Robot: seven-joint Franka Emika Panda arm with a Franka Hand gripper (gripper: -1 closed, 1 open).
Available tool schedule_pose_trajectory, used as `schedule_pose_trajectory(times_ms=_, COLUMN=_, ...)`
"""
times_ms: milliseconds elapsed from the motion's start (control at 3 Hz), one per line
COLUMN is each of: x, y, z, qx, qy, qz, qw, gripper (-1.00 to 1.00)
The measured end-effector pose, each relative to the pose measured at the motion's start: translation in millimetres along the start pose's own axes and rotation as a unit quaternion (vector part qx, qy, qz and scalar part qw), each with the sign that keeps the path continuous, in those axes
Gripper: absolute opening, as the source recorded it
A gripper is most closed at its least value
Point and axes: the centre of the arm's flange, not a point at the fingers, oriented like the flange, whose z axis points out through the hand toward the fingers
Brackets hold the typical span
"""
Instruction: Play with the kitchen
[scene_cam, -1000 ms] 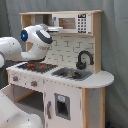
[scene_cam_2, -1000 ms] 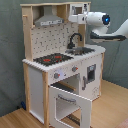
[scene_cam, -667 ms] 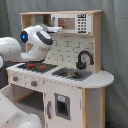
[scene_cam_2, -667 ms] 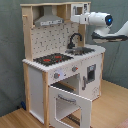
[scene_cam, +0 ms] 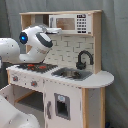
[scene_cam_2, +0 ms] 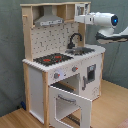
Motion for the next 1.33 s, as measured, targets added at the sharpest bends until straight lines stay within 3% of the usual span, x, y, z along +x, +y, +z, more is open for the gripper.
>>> schedule_pose_trajectory(times_ms=333, x=-4.5, y=-4.4, z=-13.5, qx=-0.007, qy=0.006, qz=0.008, qw=0.9999, gripper=-1.00)
schedule_pose_trajectory(times_ms=667, x=-3.2, y=9.6, z=-26.2, qx=-0.023, qy=0.007, qz=-0.002, qw=0.9997, gripper=-1.00)
schedule_pose_trajectory(times_ms=1000, x=-2.1, y=11.9, z=-28.1, qx=-0.023, qy=0.007, qz=-0.004, qw=0.9997, gripper=1.00)
schedule_pose_trajectory(times_ms=1333, x=3.5, y=29.1, z=-43.6, qx=-0.039, qy=0.002, qz=-0.017, qw=0.9991, gripper=1.00)
